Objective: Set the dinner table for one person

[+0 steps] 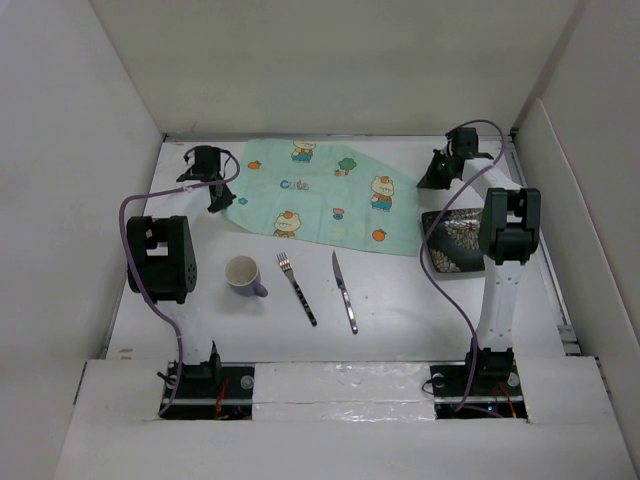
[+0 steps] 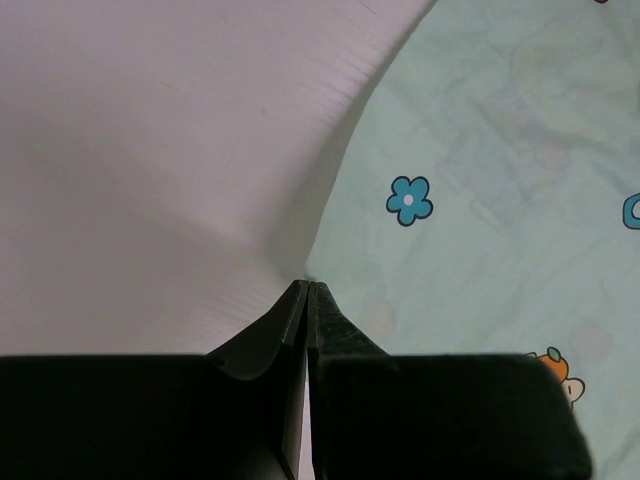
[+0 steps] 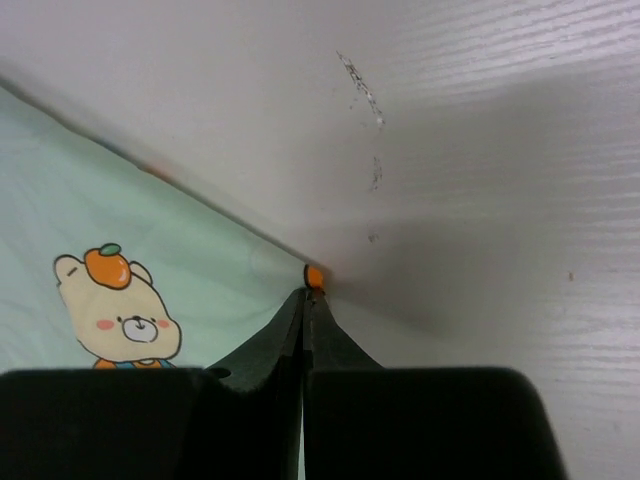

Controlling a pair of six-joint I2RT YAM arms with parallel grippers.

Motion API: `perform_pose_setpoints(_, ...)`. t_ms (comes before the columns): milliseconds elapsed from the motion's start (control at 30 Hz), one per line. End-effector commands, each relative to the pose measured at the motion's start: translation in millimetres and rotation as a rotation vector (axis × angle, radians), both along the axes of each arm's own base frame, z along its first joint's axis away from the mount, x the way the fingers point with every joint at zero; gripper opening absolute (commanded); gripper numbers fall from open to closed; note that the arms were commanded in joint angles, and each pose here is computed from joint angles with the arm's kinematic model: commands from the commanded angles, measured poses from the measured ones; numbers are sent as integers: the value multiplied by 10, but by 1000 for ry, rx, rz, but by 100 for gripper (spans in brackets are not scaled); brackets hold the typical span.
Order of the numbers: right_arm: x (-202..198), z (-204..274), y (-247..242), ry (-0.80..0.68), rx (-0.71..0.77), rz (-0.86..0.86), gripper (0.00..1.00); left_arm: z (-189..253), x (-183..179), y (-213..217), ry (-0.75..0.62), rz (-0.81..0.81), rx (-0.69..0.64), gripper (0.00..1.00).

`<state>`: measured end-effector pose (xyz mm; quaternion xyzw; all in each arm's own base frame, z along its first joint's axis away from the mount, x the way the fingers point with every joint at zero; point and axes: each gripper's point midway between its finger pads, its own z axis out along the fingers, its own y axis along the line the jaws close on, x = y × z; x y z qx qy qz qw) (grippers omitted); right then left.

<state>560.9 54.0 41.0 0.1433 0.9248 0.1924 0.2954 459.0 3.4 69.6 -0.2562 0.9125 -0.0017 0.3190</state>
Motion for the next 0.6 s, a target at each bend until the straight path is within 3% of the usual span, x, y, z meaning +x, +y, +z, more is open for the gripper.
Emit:
perform_pose_setpoints(0,127,149,100,-56,46,79,0,405,159,-76,-116,-33,-26,0)
perform_pose_setpoints(200,455,296,98,-152,54,64,0,613,159,-73,-181,-20,-32,0)
perform_pose_setpoints(433,809,973,126,-341,121,52,0,761,140,-73,-236,-1,-44,0)
perform_pose_setpoints(533,715,1155,162,-371,111,50,19,799,130,-91,-248,-3,-55,0)
perform_pose_setpoints(567,593,1270,107,-378,84,25,32,809,127,-92,-254,0,-59,0)
